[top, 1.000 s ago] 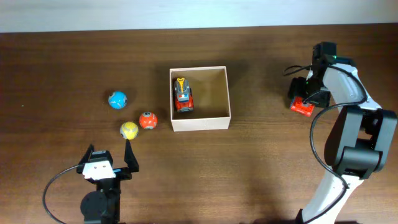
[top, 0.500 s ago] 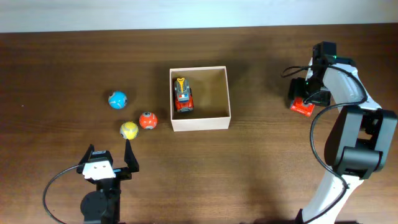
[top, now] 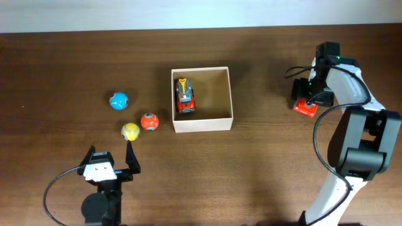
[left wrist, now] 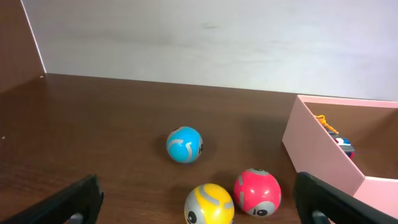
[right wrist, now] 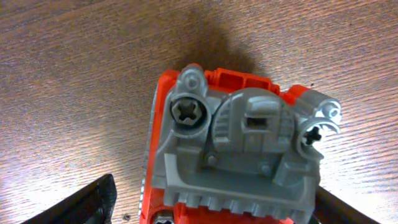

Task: Pack container
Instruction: 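Lower the right gripper onto the grey-top red truck and grasp it, then lift the grey-top truck and carry it over the pink box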

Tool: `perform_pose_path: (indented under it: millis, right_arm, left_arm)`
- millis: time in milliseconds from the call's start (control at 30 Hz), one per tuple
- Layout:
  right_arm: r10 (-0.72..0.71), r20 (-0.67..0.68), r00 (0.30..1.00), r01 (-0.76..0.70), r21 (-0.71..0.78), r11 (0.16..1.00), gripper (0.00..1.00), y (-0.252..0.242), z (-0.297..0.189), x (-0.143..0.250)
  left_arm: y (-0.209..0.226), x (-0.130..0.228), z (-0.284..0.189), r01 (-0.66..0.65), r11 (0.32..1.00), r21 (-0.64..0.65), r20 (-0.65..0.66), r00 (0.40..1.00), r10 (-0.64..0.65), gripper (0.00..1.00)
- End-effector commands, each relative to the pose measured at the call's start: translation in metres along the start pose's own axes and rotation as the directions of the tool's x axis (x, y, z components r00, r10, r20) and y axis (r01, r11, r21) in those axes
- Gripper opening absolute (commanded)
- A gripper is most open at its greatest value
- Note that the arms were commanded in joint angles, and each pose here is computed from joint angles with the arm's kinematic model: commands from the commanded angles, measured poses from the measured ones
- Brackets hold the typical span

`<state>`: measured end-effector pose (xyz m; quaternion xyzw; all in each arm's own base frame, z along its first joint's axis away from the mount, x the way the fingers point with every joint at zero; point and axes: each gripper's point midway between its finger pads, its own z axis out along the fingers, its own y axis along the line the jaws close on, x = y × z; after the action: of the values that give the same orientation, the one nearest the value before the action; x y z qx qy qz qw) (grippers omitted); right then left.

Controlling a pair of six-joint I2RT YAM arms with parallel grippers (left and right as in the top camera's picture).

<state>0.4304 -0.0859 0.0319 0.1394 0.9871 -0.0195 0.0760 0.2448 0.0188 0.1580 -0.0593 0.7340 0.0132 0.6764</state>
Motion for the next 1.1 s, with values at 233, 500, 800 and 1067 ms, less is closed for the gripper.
perform_pose_path:
  millis: [233,500,800,1067]
  right_arm:
    - [0.052,-0.038,0.998,-0.05,0.056,0.997,0.82,-0.012,0.019,0.005]
    - [0.083,-0.028,0.996,-0.08,0.084,0.993,0.81,-0.017,0.018,0.004]
    - [0.082,-0.025,0.996,-0.08,0.083,0.993,0.63,-0.017,0.019,0.003]
    - [0.06,-0.026,0.998,-0.057,0.08,0.995,0.62,-0.016,0.014,0.002]
  left_arm:
    - [-0.001,0.0,0.0,-0.015,1.0,0.009,0.003,1.0,0.015,0.99]
    - [-0.001,0.0,0.0,-0.015,1.0,0.009,0.003,1.0,0.015,0.99]
    - [-0.001,0.0,0.0,-0.015,1.0,0.009,0.003,1.0,0.015,0.99]
    - [-0.001,0.0,0.0,-0.015,1.0,0.009,0.003,1.0,0.015,0.99]
